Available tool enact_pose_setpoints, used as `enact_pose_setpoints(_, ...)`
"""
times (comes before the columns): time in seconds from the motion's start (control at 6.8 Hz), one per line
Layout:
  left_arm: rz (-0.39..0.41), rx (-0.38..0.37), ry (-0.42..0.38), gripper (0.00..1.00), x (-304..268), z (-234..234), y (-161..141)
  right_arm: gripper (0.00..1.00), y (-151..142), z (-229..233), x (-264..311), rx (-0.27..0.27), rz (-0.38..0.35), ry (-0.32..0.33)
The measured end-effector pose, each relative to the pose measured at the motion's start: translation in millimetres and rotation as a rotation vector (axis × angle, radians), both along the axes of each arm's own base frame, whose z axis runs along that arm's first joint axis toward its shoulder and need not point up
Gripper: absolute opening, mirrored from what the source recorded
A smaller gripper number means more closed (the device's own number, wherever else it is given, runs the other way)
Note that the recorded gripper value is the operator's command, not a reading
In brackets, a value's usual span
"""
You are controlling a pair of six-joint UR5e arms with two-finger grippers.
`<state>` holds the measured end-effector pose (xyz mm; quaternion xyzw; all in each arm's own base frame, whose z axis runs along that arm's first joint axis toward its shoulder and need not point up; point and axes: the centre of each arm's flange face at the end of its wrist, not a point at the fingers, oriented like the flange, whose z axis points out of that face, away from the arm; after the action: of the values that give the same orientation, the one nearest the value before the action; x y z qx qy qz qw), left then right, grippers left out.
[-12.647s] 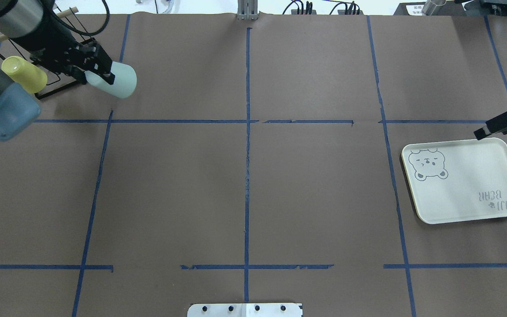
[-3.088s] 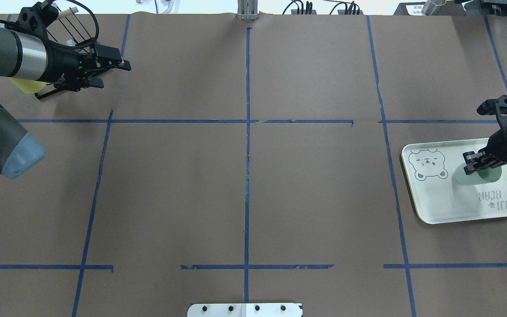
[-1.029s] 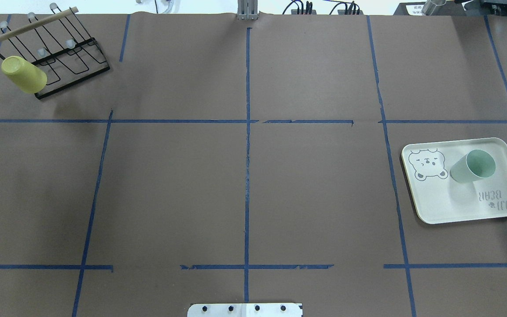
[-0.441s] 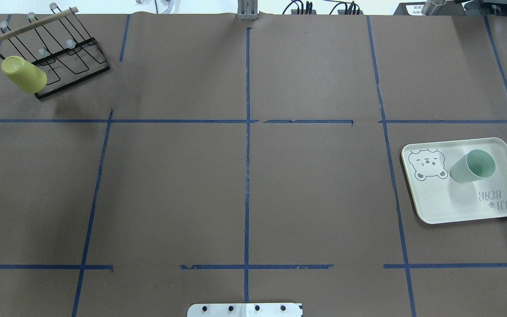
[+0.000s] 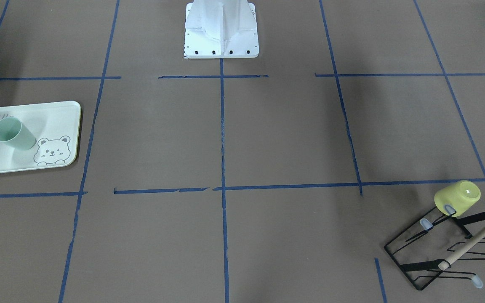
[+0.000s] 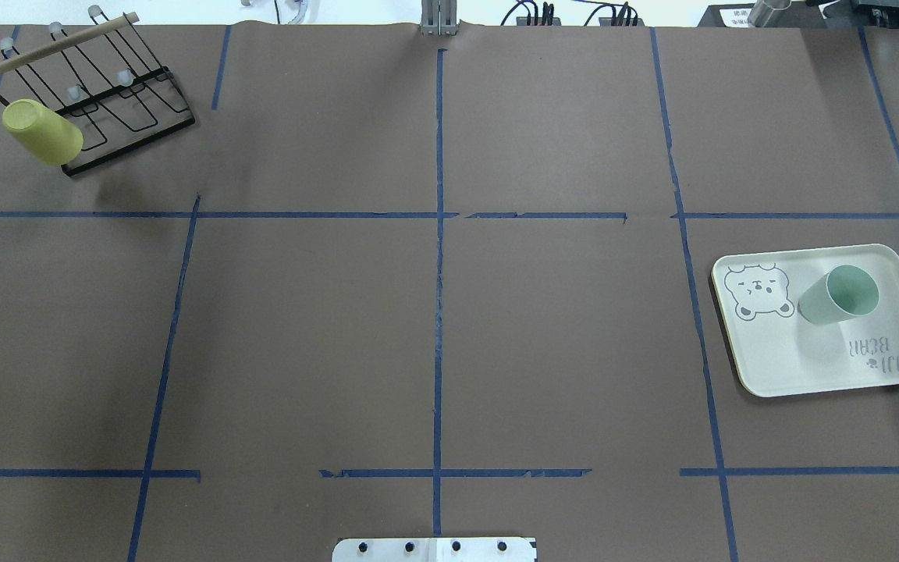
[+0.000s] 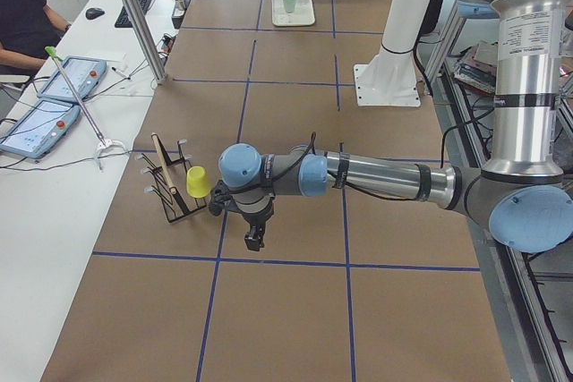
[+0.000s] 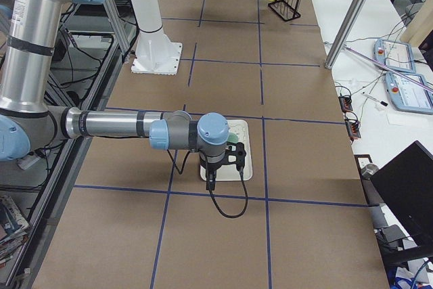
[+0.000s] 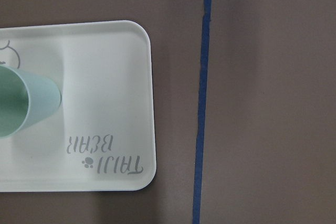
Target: Left arm grabs green cup and hands to right arm on tray
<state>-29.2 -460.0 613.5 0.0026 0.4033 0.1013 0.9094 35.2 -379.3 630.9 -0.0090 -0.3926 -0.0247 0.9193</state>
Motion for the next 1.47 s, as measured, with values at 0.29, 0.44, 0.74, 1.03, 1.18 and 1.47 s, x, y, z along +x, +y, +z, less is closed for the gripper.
enact_pose_setpoints(0.29,-0.005,-0.003,-0.001,1.0,-2,-3,8,1.0,-2,0,-1,-0.025,-0.004,0.002)
enact_pose_setpoints(0.44,-0.008,-0.003,0.0,1.0,-4,-2,19,1.0,-8,-5,1,-0.044,-0.002,0.004)
enact_pose_setpoints(0.74,-0.022,0.001,0.002,1.0,-10,-7,48,1.0,-12,-9,5,-0.053,0.0,0.006)
enact_pose_setpoints(1.03,-0.027,0.006,-0.006,1.0,-12,-12,58,1.0,-13,-12,6,-0.051,0.0,0.011)
enact_pose_setpoints(1.18,-0.028,-0.002,-0.008,1.0,-13,-9,61,1.0,-14,-15,7,-0.045,0.0,0.023)
enact_pose_setpoints(1.47,-0.027,-0.026,-0.012,1.0,-13,1,66,1.0,-15,-26,8,-0.024,-0.001,0.041)
